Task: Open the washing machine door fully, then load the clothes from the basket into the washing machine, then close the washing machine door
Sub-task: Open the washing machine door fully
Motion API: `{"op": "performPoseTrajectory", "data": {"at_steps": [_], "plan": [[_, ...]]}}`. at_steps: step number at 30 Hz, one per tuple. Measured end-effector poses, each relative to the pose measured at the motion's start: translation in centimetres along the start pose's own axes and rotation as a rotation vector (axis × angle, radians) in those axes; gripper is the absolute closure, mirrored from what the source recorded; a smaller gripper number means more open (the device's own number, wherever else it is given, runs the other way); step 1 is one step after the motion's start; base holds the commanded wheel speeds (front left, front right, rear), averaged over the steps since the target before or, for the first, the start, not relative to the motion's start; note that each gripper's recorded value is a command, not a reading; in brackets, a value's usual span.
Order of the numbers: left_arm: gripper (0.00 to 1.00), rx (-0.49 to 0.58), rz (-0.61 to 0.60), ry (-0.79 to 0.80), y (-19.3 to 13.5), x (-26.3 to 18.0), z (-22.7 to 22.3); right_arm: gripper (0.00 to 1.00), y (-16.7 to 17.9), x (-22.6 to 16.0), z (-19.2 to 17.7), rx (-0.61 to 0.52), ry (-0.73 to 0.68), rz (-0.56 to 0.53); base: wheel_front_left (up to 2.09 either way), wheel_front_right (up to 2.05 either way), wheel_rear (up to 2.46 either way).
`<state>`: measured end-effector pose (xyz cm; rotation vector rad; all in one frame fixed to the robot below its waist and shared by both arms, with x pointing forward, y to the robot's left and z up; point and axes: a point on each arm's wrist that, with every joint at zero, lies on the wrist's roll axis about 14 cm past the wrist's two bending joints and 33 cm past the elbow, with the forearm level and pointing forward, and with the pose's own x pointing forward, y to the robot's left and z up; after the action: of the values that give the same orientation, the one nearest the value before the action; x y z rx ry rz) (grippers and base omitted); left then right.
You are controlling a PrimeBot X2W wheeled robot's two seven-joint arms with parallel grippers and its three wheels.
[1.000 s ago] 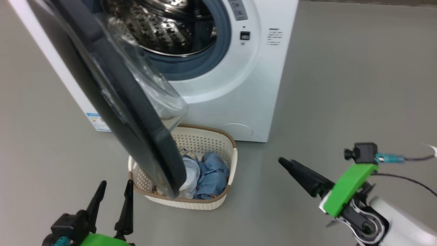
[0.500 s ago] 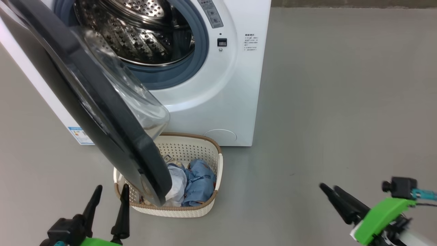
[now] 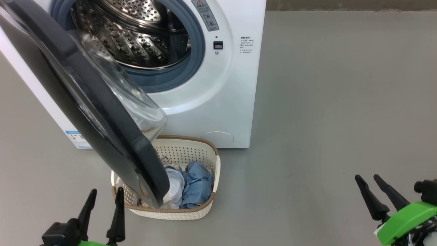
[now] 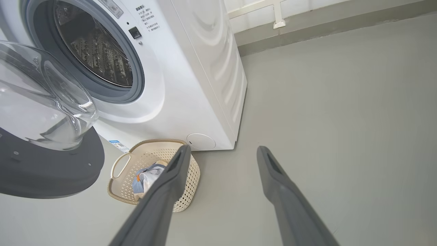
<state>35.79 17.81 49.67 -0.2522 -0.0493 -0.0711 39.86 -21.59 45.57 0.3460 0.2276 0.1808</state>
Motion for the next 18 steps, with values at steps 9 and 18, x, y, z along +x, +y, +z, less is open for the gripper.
{"op": "performPoseTrajectory", "data": {"at_steps": [9,18], "plan": [[0.0,0.004,0.004,-0.001,0.1,0.0,0.0,0.0,-0.8,-1.1,2.7,-0.137,-0.153,-0.069,0.0,0.0,0.0],[0.0,0.004,0.006,0.0,0.1,-0.1,0.0,0.0,-0.7,-2.5,2.5,-0.224,-0.186,-0.104,0.0,0.0,0.0]]}}
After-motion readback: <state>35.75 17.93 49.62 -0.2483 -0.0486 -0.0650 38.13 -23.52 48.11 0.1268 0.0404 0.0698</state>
